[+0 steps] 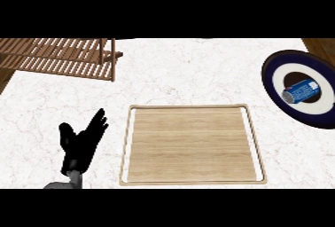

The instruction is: Pick the can from the tray and place it in the plate

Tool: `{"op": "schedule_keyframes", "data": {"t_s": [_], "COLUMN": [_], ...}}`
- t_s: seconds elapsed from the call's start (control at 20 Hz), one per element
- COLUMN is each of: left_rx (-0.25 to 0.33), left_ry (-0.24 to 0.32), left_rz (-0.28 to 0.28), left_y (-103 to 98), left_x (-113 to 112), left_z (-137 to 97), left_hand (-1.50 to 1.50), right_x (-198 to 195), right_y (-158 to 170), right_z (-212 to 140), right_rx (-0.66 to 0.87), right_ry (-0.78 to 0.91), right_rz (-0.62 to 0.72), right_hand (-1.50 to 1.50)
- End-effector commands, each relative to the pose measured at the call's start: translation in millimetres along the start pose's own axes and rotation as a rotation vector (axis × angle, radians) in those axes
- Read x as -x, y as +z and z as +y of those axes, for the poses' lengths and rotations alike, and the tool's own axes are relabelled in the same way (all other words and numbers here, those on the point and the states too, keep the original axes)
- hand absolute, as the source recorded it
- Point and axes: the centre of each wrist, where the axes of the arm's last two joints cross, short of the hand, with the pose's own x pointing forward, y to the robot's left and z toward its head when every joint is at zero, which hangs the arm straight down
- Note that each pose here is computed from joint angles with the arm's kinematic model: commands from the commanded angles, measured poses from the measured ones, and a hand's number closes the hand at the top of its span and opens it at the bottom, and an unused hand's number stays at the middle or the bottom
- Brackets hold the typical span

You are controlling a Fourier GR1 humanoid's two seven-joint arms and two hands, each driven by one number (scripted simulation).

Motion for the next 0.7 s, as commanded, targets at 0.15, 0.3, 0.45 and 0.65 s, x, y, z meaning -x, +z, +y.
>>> {"op": "schedule_keyframes", "data": {"t_s": [0.15, 0.3, 0.45, 0.65], "left_rx": [-0.003, -0.01, -0.007, -0.02], "left_ry": [0.021, -0.002, 0.001, -0.017], "left_rz": [0.004, -0.008, 0.003, -0.008], "left_y": [7.9, 5.2, 15.7, 10.4], "left_x": [13.0, -10.5, 10.8, -10.0], "left_z": [-1.9, -12.8, -4.5, 15.9], "left_hand": [0.0, 0.0, 0.0, 0.0], "right_x": [56.0, 61.3, 62.6, 68.9], "right_y": [39.1, 50.9, 65.1, 78.3], "right_z": [-47.1, -56.7, -75.5, -70.5], "right_rx": [-0.123, -0.163, -0.17, -0.189], "right_ry": [-0.051, 0.042, 0.082, 0.105], "right_rz": [0.007, 0.0, -0.005, 0.008], "right_hand": [-1.5, -1.5, -1.5, -1.5]}}
